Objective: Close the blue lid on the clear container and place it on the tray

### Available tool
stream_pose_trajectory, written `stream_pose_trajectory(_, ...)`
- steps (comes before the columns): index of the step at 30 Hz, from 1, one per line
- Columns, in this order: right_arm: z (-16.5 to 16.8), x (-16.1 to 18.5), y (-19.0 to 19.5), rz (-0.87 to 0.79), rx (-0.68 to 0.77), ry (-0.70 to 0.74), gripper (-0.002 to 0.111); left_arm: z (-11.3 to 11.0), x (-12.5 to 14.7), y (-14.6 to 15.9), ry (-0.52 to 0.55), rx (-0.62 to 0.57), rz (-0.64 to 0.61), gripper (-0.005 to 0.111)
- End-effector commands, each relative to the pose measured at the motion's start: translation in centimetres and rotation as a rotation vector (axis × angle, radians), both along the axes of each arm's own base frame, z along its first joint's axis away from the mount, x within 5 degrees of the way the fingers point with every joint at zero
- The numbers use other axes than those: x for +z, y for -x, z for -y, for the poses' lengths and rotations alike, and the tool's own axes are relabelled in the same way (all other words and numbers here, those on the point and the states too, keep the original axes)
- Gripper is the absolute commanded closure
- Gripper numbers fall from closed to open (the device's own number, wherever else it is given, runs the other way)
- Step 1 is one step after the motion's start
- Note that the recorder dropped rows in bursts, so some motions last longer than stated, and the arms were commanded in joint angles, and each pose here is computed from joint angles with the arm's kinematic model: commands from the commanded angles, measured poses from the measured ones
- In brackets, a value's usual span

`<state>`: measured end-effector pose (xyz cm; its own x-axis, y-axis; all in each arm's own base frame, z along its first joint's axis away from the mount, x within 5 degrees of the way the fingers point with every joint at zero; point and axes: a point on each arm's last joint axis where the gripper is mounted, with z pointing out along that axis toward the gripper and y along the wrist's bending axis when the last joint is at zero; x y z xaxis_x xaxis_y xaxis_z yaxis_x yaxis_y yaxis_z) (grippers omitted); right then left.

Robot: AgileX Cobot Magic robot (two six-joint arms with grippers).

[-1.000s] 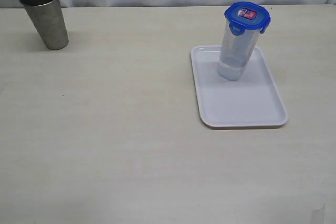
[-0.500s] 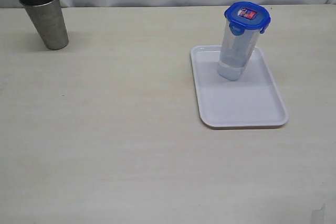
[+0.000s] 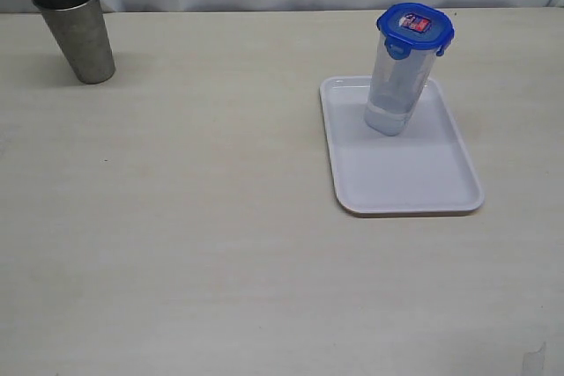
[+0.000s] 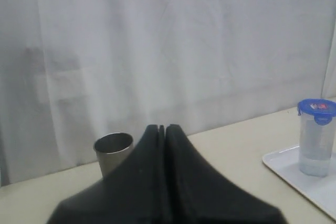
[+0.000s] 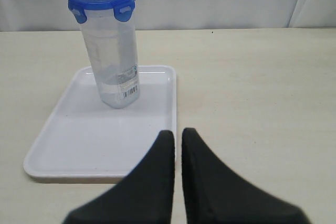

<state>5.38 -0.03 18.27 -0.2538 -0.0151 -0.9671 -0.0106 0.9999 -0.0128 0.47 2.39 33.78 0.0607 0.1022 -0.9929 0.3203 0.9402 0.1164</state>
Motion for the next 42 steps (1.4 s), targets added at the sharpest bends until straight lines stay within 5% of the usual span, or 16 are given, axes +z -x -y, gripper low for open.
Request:
stream_pose_trajectory(1, 0.05, -0.03, 0.02, 0.002, -0.005, 0.011, 0.103, -0.19, -0.38, 0.11, 0.001, 0.009, -0.026, 0.107)
stream_pose_trajectory(42, 0.05, -0.03, 0.02, 0.002, -0.005, 0.011, 0.103, 0.58, -0.74, 0.42, -0.040, -0.053, -0.049, 0.107)
